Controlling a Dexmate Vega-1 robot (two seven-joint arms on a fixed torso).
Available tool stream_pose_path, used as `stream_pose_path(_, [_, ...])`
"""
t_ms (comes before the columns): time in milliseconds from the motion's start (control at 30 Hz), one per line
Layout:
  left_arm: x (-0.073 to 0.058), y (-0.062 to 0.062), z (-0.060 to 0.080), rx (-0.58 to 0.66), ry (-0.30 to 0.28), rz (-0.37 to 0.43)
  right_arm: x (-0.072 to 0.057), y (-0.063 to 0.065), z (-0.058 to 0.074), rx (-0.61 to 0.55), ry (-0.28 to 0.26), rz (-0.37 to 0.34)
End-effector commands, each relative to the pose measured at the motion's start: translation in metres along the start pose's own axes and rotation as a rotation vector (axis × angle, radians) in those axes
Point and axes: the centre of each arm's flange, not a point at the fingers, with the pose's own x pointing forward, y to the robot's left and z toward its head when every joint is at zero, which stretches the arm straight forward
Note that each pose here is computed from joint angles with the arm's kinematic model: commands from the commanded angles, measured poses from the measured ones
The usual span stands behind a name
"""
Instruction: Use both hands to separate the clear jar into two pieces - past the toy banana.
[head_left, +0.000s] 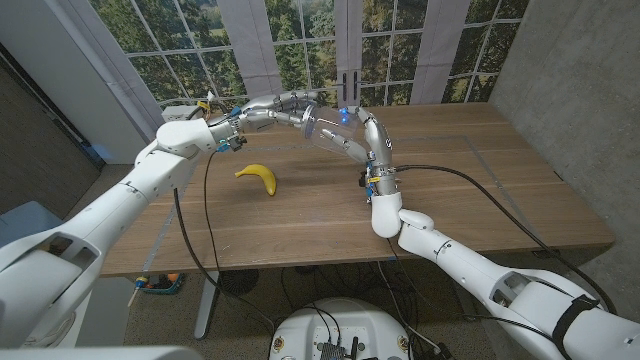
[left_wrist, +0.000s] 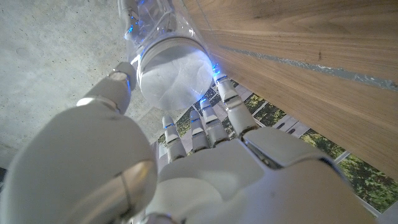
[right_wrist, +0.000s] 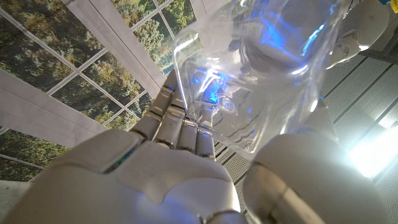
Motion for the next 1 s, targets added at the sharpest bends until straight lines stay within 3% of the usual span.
stream_pose_path(33, [-0.006,-0.003,0.009,0.168,0.024,0.093,0.004,0.000,0.001,0.017,0.004,-0.013])
stream_pose_path(267, [-0.004,-0.013,0.018,0.275,0.042,0.115,0.004,0.002,0.001,0.005,-0.005,-0.012])
stream_pose_path(400, [0.000,-0.017,0.020,0.288,0.062,0.042,0.005,0.003,0.000,-0.004,-0.005,-0.013])
stream_pose_path(667, [0.001,-0.016,0.021,0.235,0.014,0.073,0.006,0.003,-0.001,-0.003,-0.005,-0.014])
stream_pose_path(1000, [0.008,-0.017,0.016,0.167,0.003,0.029,0.007,0.002,-0.001,0.020,-0.011,-0.020])
